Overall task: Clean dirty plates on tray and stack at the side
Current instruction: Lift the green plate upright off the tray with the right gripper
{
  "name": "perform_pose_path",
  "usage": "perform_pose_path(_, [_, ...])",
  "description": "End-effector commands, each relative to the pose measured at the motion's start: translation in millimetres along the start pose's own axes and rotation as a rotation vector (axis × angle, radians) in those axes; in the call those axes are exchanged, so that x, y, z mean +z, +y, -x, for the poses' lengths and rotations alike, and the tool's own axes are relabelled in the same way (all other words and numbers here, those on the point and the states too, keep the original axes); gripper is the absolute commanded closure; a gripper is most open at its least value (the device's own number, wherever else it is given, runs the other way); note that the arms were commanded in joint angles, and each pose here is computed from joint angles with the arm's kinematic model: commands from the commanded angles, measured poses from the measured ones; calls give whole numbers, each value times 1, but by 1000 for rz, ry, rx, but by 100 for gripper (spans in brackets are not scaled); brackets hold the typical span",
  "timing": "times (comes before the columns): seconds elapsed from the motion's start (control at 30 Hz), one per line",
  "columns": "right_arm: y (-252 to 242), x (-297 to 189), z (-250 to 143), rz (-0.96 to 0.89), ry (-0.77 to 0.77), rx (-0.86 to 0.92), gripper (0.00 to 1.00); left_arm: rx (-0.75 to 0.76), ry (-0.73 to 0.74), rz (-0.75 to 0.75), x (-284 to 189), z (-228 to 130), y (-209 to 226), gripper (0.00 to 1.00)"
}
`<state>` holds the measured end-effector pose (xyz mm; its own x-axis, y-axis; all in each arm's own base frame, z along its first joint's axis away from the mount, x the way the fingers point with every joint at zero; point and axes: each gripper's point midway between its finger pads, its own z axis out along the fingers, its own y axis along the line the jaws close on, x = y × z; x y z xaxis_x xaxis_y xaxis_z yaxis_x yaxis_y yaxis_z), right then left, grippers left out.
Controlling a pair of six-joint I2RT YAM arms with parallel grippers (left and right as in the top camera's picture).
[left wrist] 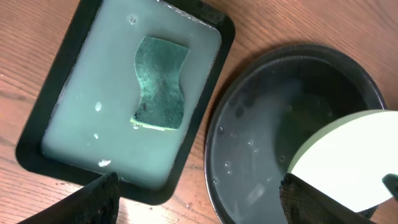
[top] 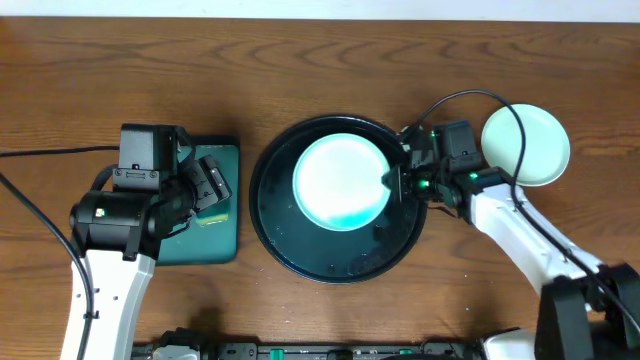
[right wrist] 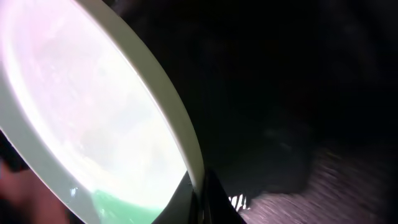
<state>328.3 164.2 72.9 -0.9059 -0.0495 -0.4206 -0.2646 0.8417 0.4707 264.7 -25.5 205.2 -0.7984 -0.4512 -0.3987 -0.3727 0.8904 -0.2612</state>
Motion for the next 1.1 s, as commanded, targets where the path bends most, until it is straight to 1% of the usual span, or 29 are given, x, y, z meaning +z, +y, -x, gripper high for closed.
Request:
perform_pose_path(0.0, [-9, -33, 28, -203, -106, -160, 98, -6, 22, 8, 5, -3, 0, 18])
perform_pose_path(0.23, [-14, -72, 39, -536, -163, -329, 99, -7, 50, 25, 14, -4, 1, 18])
perform_pose_path(0.4, [-1, -86, 42, -698, -198, -442, 99, -8, 65, 34, 18, -5, 1, 18])
perform_pose_path(0.57, [23, -122, 55, -1005, -303, -597, 99, -7, 67, 35, 19, -5, 1, 18])
perform_pose_path(0.8, [67, -161, 61, -1279, -400, -804, 99, -8, 61, 32, 19, -3, 0, 18])
perform_pose_path(0.93, [89, -182, 58, -1450, -370, -959, 99, -8, 60, 31, 19, -3, 0, 18])
perform_pose_path(1.07, [109, -196, 59, -1538, -378, -1008, 99, -8, 58, 30, 19, -2, 0, 18])
